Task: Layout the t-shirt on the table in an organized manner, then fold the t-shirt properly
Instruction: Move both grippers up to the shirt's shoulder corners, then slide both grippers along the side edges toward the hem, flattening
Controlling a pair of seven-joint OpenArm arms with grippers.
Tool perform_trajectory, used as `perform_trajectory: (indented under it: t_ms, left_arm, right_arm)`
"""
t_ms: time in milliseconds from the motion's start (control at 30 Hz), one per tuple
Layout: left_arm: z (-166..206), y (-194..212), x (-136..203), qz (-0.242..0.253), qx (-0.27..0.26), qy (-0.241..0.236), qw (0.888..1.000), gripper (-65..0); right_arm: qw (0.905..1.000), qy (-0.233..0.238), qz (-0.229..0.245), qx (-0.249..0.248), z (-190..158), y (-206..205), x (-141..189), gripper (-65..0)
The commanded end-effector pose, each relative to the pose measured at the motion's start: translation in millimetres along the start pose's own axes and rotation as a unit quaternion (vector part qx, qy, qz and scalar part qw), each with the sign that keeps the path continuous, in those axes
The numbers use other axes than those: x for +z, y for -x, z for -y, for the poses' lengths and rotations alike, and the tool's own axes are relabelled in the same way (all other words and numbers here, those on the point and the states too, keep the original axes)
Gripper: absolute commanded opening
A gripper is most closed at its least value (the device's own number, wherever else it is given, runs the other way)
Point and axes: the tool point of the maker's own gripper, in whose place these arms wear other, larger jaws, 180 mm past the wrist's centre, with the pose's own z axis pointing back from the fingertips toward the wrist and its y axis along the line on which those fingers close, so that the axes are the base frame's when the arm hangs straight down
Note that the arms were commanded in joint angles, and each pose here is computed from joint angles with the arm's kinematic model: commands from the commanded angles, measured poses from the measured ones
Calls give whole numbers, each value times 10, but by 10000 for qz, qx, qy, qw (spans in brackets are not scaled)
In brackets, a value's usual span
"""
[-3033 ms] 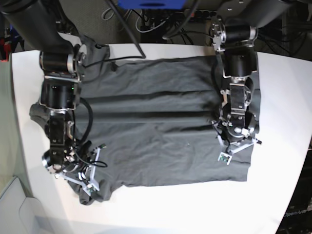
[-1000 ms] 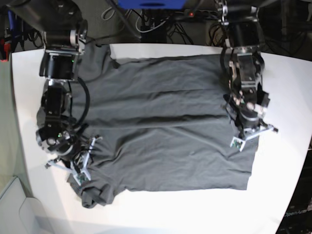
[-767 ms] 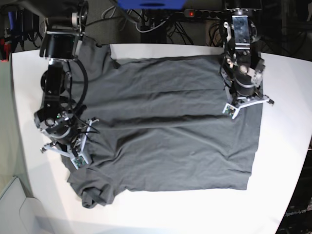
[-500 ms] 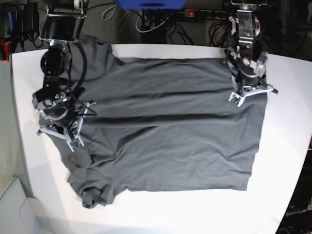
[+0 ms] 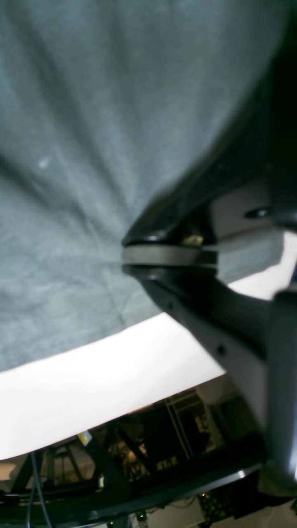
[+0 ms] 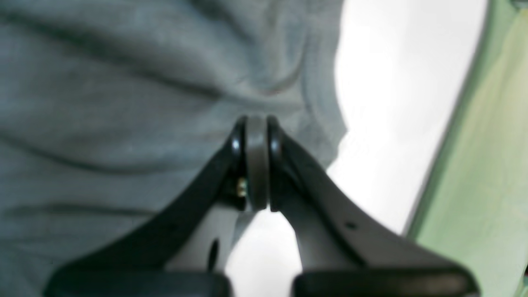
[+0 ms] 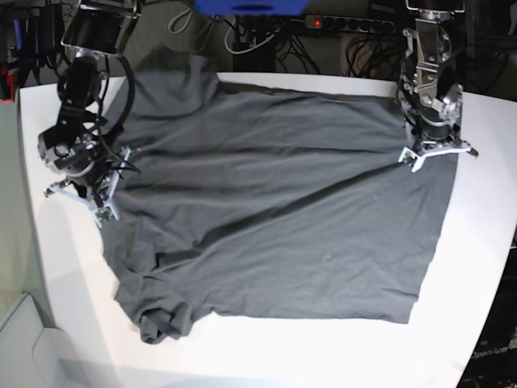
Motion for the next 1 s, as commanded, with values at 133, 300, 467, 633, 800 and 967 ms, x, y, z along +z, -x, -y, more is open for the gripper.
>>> perform_trajectory:
  t_ms: [133,300,467,633,800,967]
  left_arm:
    - [99,124,59,-265,-104,228,9993,-648]
    - [77,53,61,-192,-67,198,9996,-648]
    - [17,-35,47,-113,-32,137,9998,-648]
    - [-102,-150,64,17,18,1,10000,-648]
    - [-266,-328,171,275,48,-231,9993,-648]
    - [-498,-564,273,566,134,-522,9969,-648]
  right_arm:
    - [10000,21,-46,44,-15,117,38,-650]
    - [9995,-119,-299,67,-147,363,38,-650]
    - [9986,-187,-487,49,-213,550,52,-650]
    - [9970,-236,-740,-46,-268,806,88,-650]
    - [9947,-420,-929,-95,-464,1000,128,-650]
    - [9933,-479,-1045,-93,-523,1112,155,-650]
